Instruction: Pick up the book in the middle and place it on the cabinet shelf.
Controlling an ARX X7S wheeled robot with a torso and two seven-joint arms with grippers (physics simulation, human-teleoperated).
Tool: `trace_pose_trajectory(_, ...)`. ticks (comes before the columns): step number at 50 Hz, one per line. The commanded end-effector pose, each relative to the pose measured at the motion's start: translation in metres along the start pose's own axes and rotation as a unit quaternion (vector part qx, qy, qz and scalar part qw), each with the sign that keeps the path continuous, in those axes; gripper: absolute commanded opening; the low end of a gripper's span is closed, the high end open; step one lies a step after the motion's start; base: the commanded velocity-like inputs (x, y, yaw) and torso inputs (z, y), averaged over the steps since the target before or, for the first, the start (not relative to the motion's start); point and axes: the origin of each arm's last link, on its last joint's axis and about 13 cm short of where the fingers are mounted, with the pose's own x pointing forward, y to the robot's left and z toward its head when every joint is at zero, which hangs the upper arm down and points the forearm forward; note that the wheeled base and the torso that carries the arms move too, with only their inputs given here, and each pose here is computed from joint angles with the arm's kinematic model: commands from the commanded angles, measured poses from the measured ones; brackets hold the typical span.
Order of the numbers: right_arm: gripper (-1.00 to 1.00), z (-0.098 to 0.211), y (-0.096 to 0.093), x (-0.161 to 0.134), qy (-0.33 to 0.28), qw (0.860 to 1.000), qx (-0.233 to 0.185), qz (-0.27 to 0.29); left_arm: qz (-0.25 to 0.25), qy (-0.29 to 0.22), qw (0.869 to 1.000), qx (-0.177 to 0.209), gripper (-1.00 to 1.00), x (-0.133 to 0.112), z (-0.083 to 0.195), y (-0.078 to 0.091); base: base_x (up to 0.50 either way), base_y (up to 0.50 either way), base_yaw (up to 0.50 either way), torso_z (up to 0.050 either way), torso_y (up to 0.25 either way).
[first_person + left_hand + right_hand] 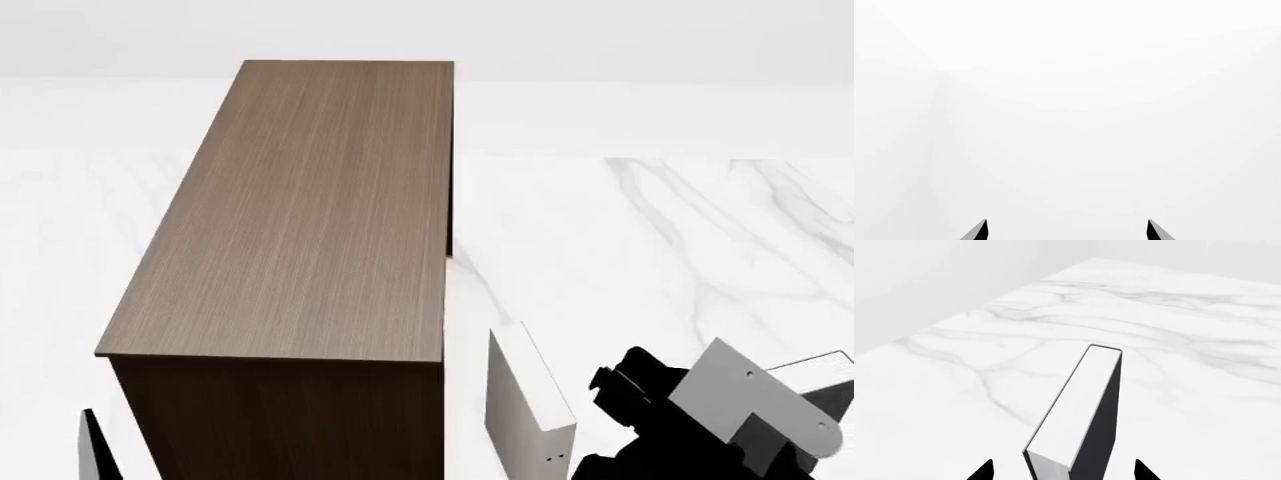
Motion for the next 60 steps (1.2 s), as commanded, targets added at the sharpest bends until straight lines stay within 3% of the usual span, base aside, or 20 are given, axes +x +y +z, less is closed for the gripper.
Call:
trace_pose_trajectory(1, 1.0, -0.005, 0.003, 0.004, -0.003, 1.0, 0.001, 0.006, 0.0, -0.005, 1.0, 0.006, 1.0, 0.002, -0.001, 0.0, 0.0, 0.0, 0.0, 0.0, 0.0)
trace_pose_trajectory(60, 1.0, -0.034, 0.012, 0.026, -0.031, 0.999, -0.032, 0.02, 0.0, 0.0, 1.0, 0.005, 1.0, 0.002, -0.002, 0.0, 0.0, 0.0, 0.0, 0.0, 0.0)
